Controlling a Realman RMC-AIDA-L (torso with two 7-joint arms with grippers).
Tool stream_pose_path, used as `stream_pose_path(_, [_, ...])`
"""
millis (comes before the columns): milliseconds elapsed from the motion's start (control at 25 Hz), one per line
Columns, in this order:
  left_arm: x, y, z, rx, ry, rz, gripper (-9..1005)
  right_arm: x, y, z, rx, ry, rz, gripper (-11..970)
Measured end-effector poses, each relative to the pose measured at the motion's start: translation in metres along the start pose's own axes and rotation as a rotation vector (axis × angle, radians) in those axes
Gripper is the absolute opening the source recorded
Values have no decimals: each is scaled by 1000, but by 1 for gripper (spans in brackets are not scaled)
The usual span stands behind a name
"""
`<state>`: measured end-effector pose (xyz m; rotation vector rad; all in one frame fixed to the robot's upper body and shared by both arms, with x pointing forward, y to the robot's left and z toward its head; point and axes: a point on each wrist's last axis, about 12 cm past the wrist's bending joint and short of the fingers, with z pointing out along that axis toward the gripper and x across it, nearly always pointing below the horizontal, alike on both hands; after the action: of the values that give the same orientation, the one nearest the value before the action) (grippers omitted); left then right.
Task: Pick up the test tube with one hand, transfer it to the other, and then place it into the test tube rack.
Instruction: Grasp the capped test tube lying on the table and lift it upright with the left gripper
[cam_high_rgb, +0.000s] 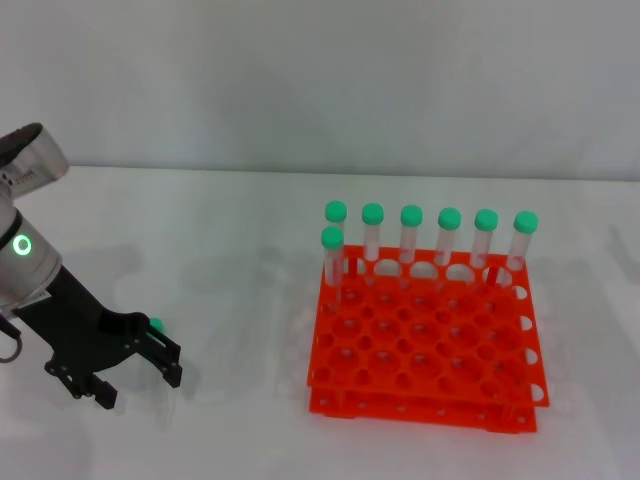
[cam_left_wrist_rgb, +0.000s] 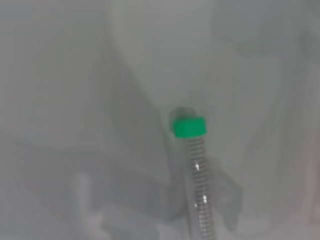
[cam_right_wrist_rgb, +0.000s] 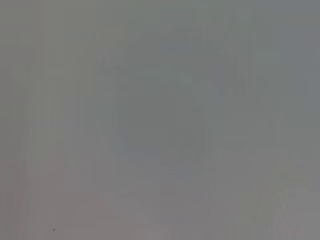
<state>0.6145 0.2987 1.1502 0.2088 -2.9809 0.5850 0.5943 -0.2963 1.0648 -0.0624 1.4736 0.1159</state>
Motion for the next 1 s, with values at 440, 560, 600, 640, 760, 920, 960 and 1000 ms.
stream_pose_path(440, [0,11,16,-12,-33,-24,730,0,0,1,1,-2,1,838])
stream_pose_path(560, [0,12,17,-14,-41,-26,718,0,0,1,1,-2,1,838])
stream_pose_path(600, [0,12,18,-14,-43,-26,714,0,0,1,1,-1,1,838])
stream_pose_path(640, [-1,12,18,-14,-46,-25,710,0,0,0,2,-1,1,838])
stream_pose_path(760, [-1,11,19,-13,-54,-23,697,0,0,0,3,-1,1,837])
stream_pose_path(920, [-1,12,22,-16,-49,-23,607,0,0,0,3,0,1,837])
stream_pose_path(960, [-1,12,22,-17,-49,-22,565,0,-1,0,3,0,1,837])
stream_pose_path(1000, [-1,12,23,-18,-50,-22,524,0,-1,0,4,0,1,837])
